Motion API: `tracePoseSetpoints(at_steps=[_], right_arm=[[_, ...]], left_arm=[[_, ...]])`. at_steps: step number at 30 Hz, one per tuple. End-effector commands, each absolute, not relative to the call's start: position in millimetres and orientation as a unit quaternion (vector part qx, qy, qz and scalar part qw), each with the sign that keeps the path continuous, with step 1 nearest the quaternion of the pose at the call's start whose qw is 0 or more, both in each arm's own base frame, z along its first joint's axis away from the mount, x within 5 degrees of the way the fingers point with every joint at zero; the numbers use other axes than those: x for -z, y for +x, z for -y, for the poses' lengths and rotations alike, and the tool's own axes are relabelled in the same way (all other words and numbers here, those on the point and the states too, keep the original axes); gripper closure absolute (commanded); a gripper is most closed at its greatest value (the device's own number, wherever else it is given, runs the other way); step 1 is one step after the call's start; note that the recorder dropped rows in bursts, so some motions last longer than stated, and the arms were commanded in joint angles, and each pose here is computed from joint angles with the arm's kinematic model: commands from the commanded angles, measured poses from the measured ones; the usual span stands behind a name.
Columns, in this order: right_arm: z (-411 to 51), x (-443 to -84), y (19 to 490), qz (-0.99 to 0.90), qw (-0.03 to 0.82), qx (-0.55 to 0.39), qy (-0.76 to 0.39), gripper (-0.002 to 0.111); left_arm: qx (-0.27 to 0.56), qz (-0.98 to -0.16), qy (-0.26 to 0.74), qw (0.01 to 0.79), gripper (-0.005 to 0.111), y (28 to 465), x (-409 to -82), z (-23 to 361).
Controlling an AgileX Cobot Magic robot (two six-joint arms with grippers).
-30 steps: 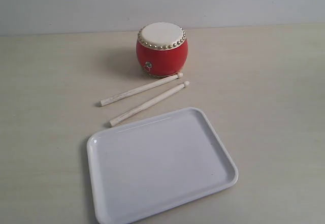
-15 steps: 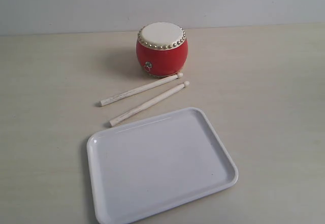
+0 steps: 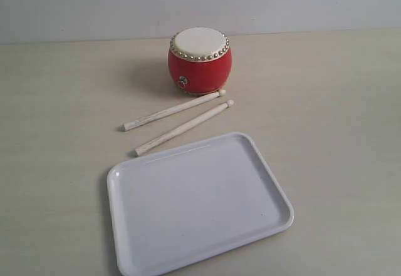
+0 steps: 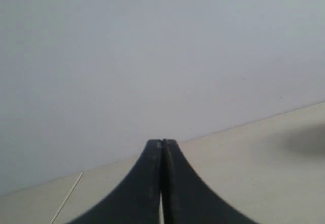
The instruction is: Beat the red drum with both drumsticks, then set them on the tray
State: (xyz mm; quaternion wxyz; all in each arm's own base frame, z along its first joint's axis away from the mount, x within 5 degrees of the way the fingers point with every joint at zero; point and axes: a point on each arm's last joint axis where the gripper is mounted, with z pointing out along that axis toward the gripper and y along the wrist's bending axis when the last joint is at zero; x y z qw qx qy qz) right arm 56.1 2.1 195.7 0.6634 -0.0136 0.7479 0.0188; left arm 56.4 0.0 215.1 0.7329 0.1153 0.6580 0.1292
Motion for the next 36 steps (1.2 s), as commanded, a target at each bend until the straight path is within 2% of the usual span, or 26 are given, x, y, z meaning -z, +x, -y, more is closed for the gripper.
tracePoseSetpoints(at_steps=[1,3,4,6,9,14,22,24,26,28,31,33,36], right_arm=[[-1.9,-195.1,55.9,-0.746,0.666,-0.015,-0.015,0.108],[-1.9,-195.1,55.9,-0.746,0.666,-0.015,-0.015,0.108],[-1.9,-195.1,55.9,-0.746,0.666,-0.015,-0.015,0.108],[-1.9,-195.1,55.9,-0.746,0.666,-0.015,-0.015,0.108],[-1.9,-195.1,55.9,-0.746,0.666,-0.015,-0.015,0.108],[-1.9,-195.1,55.9,-0.746,0.666,-0.015,-0.015,0.108],[-1.9,-195.1,55.9,-0.746,0.666,-0.015,-0.015,0.108],[-1.9,-195.1,55.9,-0.746,0.666,-0.015,-0.015,0.108],[-1.9,-195.1,55.9,-0.746,0.666,-0.015,-0.015,0.108],[-1.9,-195.1,55.9,-0.746,0.666,-0.015,-0.015,0.108],[-1.9,-195.1,55.9,-0.746,0.666,-0.015,-0.015,0.108],[-1.9,-195.1,55.9,-0.746,0.666,-0.015,-0.015,0.108],[-1.9,-195.1,55.9,-0.746,0.666,-0.015,-0.015,0.108]], left_arm=[[-0.118,-0.633,0.098,0.759,0.107,55.0,-221.7,0.0],[-0.046,-0.622,0.037,0.781,0.107,54.2,-225.6,0.1],[0.064,-0.612,-0.049,0.787,0.107,53.7,-227.7,0.1],[0.148,-0.600,-0.114,0.778,0.107,53.5,-228.3,0.2],[0.163,-0.587,-0.121,0.784,0.107,52.8,-231.0,0.2],[0.258,-0.475,-0.145,0.829,0.107,43.9,-251.4,0.4],[0.274,-0.463,-0.151,0.829,0.107,42.9,-253.1,0.3],[0.267,-0.486,-0.176,0.813,0.107,46.9,-251.4,-2.4],[0.207,-0.556,-0.171,0.787,0.107,59.5,-262.3,-3.4],[0.189,-0.597,-0.183,0.758,0.107,83.5,-280.3,-4.7],[0.159,-0.669,-0.173,0.705,0.107,152.0,-311.9,-2.8],[0.123,-0.736,-0.131,0.653,0.107,198.3,-319.7,2.2],[0.031,-0.809,0.036,0.585,0.107,245.6,-338.5,30.1]])
